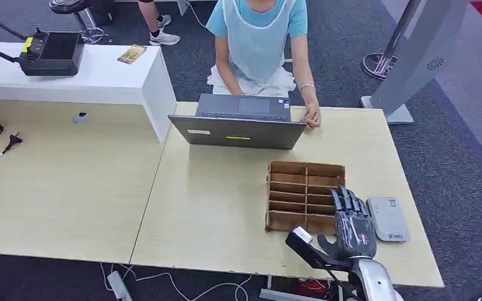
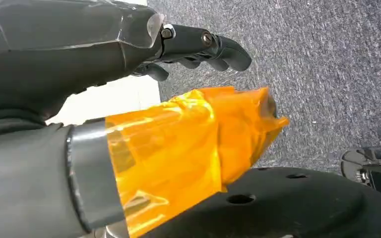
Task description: Pass the card to the sensor for recognition and then transmit it.
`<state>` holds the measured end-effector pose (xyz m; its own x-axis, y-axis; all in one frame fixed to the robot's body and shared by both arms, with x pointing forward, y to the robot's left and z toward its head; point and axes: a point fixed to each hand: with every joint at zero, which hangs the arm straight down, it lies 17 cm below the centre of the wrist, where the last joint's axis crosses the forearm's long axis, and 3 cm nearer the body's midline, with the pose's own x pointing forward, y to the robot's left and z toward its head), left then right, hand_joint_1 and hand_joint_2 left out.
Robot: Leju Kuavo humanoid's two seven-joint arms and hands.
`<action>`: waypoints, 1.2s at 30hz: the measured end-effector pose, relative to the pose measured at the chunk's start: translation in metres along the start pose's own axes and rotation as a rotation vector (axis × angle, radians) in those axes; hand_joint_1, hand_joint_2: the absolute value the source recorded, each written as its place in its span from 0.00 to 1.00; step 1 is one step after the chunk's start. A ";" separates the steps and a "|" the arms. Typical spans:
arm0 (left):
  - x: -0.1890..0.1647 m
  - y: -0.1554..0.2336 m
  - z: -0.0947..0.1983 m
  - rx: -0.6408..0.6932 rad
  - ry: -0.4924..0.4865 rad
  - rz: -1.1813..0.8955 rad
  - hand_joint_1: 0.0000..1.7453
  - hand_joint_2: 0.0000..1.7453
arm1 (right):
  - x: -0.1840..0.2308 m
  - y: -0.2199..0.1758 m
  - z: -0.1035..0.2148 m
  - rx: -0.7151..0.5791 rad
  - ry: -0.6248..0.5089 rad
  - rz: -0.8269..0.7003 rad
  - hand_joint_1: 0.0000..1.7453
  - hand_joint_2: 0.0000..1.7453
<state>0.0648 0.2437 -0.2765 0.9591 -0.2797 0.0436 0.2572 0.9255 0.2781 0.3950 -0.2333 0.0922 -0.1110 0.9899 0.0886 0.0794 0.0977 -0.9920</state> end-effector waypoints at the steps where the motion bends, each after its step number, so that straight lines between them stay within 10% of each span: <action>1: 0.000 0.000 0.000 0.000 0.000 0.000 0.00 0.00 | 0.000 0.000 0.000 0.000 0.000 0.000 0.00 1.00; 13: 0.000 0.000 0.000 0.001 0.000 -0.002 0.00 0.00 | 0.002 0.000 0.000 -0.002 0.001 -0.002 0.00 1.00; 14: 0.000 0.000 0.000 0.001 0.000 -0.002 0.00 0.00 | 0.002 0.000 -0.001 -0.005 0.000 0.000 0.78 1.00; 15: 0.000 0.000 0.000 0.001 0.000 -0.002 0.00 0.00 | 0.002 -0.001 -0.001 -0.008 -0.001 0.001 0.97 1.00; 36: 0.000 0.001 0.000 0.001 0.000 -0.002 0.00 0.00 | 0.011 -0.016 -0.005 -0.080 -0.026 0.015 1.00 1.00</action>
<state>0.0648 0.2446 -0.2766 0.9585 -0.2819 0.0430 0.2595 0.9246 0.2789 0.3974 -0.2233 0.1099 -0.1351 0.9883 0.0706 0.1604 0.0921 -0.9827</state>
